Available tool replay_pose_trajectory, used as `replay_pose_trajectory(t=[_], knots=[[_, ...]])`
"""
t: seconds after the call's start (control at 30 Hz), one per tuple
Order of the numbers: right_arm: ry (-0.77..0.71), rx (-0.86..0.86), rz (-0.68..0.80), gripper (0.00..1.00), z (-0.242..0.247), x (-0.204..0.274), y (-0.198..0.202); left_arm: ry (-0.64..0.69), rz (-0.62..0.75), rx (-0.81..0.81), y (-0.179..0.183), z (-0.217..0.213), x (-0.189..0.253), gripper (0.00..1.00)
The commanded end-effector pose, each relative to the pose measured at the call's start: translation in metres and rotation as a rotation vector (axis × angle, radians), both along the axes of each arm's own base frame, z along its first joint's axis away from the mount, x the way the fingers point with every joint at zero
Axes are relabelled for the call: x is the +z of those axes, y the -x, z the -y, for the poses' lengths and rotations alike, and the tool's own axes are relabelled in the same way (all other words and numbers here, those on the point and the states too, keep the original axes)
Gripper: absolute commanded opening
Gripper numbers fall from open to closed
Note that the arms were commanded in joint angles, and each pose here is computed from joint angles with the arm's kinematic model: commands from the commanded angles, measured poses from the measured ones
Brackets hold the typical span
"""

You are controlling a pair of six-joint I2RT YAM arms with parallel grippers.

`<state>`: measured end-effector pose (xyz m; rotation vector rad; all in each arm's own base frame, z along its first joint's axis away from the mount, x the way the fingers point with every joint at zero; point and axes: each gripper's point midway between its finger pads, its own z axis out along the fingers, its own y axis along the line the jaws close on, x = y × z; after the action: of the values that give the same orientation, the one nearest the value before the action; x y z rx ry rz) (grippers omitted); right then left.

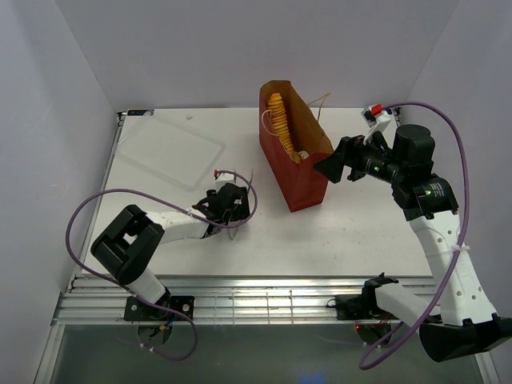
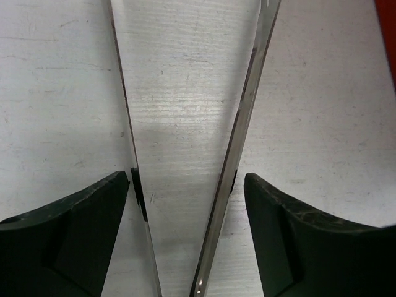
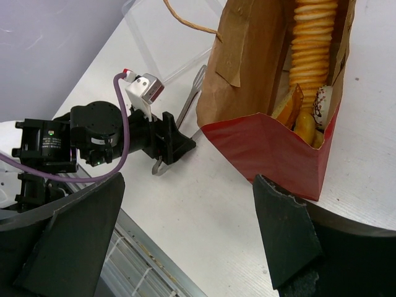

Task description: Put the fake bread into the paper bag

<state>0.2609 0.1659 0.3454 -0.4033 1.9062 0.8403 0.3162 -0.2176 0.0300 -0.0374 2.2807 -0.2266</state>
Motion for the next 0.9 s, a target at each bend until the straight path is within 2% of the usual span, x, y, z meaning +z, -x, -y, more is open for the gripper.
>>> replay_pose_trajectory(t=[0.0, 0.03, 0.07, 0.33, 0.6, 0.87], knots=[[-0.005, 0.013, 0.045, 0.90, -0.001, 0.010, 0.002, 0.029, 0.024, 0.003, -0.001, 0.003, 0.009, 0.87], [-0.001, 0.012, 0.041, 0.90, -0.001, 0.008, 0.002, 0.034, 0.031, 0.000, -0.001, 0.004, 0.014, 0.89], [0.000, 0.012, 0.038, 0.90, -0.001, 0.007, 0.002, 0.039, 0.033, -0.002, -0.001, 0.004, 0.016, 0.98], [0.026, -0.006, -0.002, 0.90, 0.001, -0.014, -0.003, 0.146, 0.087, -0.006, 0.000, 0.011, 0.061, 0.98], [0.081, -0.085, -0.042, 0.90, 0.016, -0.040, -0.004, 0.373, 0.207, -0.031, 0.008, 0.010, 0.147, 0.98], [0.090, -0.149, -0.071, 0.90, 0.027, -0.061, 0.007, 0.602, 0.248, -0.128, 0.029, 0.011, 0.207, 0.98]])
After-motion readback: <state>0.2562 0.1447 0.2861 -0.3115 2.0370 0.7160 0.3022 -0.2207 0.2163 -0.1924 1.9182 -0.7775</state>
